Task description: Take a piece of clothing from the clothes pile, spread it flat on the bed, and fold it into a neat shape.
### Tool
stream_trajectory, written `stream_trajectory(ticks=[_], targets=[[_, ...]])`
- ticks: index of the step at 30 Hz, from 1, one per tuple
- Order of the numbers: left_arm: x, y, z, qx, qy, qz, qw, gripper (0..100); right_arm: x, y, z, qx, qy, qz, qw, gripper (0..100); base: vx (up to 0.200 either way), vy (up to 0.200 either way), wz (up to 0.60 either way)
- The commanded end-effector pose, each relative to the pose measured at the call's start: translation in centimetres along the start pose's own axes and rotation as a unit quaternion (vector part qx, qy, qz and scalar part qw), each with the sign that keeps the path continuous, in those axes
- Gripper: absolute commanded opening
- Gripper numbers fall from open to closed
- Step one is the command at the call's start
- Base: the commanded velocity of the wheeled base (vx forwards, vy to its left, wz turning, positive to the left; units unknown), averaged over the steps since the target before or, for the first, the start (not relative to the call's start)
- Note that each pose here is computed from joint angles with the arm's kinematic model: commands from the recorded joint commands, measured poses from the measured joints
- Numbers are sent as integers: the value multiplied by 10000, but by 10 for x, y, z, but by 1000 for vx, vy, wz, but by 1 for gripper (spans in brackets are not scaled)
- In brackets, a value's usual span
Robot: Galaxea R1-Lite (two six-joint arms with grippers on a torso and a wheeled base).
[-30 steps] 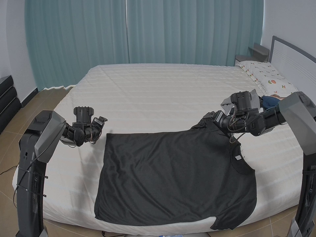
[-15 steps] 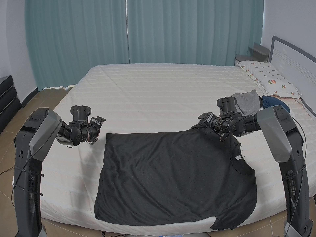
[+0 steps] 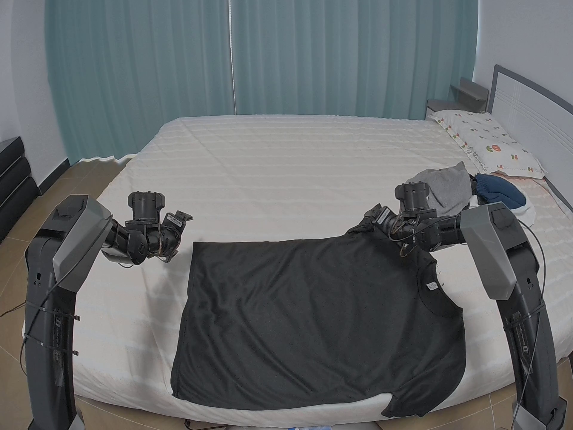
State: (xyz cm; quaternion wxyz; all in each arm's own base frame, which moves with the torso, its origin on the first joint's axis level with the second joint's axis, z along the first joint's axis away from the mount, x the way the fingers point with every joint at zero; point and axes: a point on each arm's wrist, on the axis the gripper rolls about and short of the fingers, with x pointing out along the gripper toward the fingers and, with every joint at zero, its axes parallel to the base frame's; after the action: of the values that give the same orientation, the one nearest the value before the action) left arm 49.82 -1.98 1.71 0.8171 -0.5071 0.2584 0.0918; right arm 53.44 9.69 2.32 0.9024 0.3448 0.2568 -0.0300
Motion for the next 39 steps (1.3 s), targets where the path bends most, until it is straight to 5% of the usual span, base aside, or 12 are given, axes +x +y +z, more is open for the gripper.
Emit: stream_trajectory(ticks=[1,8,19,39], targets=[[2,-3,0,40,-17,-53,10000,100,-15,2,31,-31,-292,66,9995,100,0,0,0],[3,-6,0,76,-26,-116,9999,100,-25,-27,55,-326,-357,-255,9985,100,0,0,0],[4,-7,-1,91,-11,-115,9999,100,-5,-66,38,-747,-57,-654,9950,100,0,0,0],[8,-4,-8,251,55,-70,9996,100,22,-86,25,-927,-358,-472,9939,100,0,0,0]])
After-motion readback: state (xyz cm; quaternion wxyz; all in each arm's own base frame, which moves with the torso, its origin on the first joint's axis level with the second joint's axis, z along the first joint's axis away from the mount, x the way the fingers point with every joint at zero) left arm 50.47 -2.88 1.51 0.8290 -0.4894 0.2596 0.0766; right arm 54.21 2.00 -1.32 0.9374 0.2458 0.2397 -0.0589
